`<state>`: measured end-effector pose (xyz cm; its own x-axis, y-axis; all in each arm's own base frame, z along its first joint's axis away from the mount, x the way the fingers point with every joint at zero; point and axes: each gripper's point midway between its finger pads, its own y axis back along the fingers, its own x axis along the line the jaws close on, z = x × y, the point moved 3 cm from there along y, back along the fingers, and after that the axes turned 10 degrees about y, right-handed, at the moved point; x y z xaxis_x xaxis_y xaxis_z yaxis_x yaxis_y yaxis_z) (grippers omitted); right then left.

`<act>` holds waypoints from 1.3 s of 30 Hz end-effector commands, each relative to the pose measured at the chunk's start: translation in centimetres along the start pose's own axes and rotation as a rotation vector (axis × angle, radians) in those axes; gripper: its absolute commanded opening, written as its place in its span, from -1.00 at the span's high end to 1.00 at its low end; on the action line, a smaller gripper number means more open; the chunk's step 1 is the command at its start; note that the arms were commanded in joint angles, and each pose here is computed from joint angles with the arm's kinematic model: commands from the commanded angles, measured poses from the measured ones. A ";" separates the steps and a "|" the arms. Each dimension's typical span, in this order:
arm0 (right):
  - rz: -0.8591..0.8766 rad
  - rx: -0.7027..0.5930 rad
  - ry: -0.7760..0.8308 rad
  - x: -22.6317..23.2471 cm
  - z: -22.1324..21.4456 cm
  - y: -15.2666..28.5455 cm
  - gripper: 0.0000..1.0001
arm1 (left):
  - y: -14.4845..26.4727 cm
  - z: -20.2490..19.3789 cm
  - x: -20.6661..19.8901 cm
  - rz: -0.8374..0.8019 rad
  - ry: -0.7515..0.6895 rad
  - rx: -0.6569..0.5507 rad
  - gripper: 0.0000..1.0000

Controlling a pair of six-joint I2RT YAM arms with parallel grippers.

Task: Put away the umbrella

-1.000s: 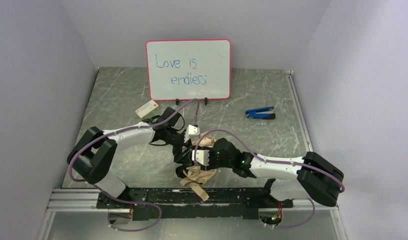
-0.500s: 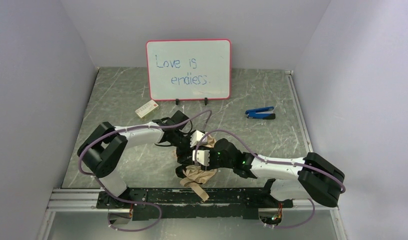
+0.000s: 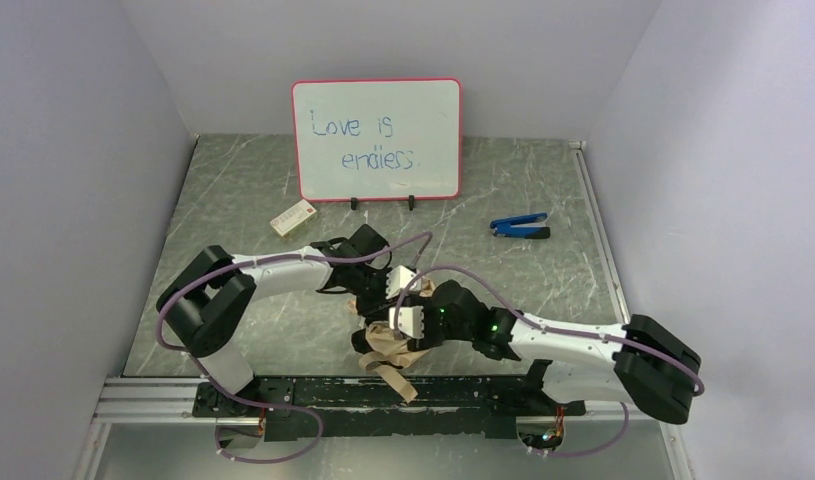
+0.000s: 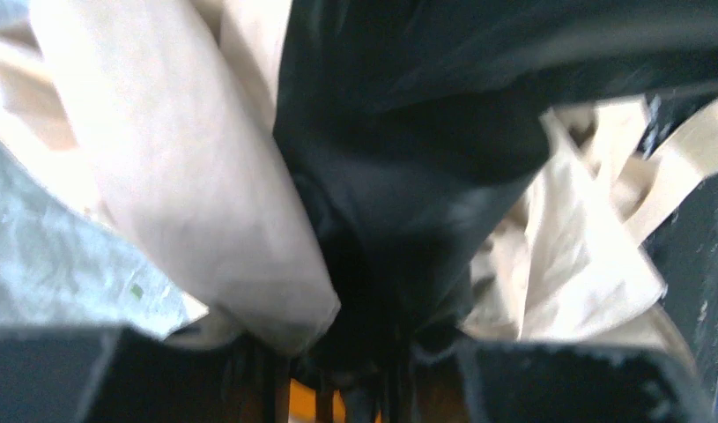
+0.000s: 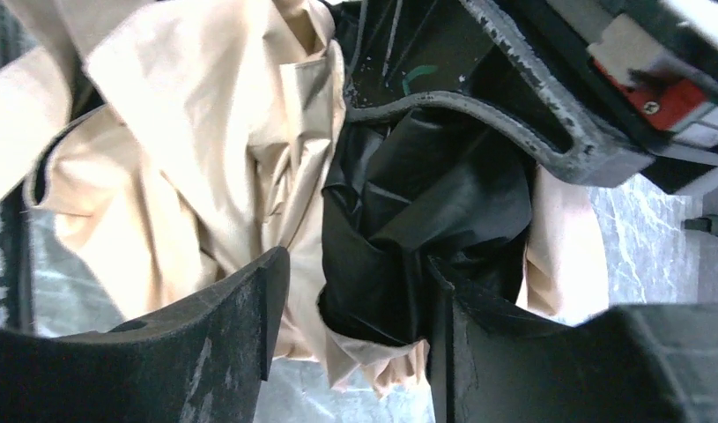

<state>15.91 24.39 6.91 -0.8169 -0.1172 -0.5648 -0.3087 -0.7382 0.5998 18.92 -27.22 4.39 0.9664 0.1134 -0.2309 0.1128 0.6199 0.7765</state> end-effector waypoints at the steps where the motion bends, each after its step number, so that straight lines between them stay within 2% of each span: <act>1: -0.062 -0.096 -0.060 -2.3 3.0 2.0 -0.22 | -0.3 -4.2 0.6 0.062 -0.054 0.185 0.81; 3: -0.078 -0.133 -0.078 -2.9 4.2 3.1 -0.23 | -0.3 -4.1 0.8 0.071 -0.063 0.184 0.90; 7: -0.103 -0.174 -0.138 -3.5 5.6 5.3 -0.23 | -0.1 -4.1 1.3 0.105 -0.089 0.187 0.91; 12: -0.250 -0.240 -0.294 -5.6 7.0 8.9 -0.22 | 0.5 -3.9 2.2 0.187 -0.136 0.161 0.90; 16: -0.335 -0.272 -0.469 -6.5 7.5 11.1 -0.17 | 1.0 -3.8 2.7 0.253 -0.158 0.129 0.90; 19: -0.390 -0.208 -0.641 -7.5 7.2 11.7 -0.15 | 1.1 -3.7 3.0 0.283 -0.155 0.116 0.91; 22: -0.404 -0.108 -0.819 -7.2 6.1 11.1 -0.18 | 1.3 -3.7 4.1 0.343 -0.123 0.124 0.91; 26: -0.423 -0.164 -0.963 -7.0 6.4 10.5 -0.23 | 2.0 -3.7 6.9 0.439 0.028 0.088 0.91; 29: -0.433 -0.163 -0.973 -6.6 5.8 9.7 -0.23 | 2.3 -3.5 8.2 0.464 0.066 0.076 0.90; 34: -0.321 -0.127 -0.975 -4.1 5.0 6.8 -0.22 | 3.1 -3.8 10.0 0.541 0.119 0.084 0.90; 39: -0.288 -0.134 -1.078 -2.2 4.9 4.8 -0.22 | 2.9 -3.8 10.2 0.538 0.124 0.083 0.90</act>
<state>14.43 22.76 13.81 -0.7576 0.6516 0.0382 -0.5629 -0.6820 0.4669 27.87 -24.19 4.53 0.8984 0.4293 0.0924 -0.3355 0.5351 0.7753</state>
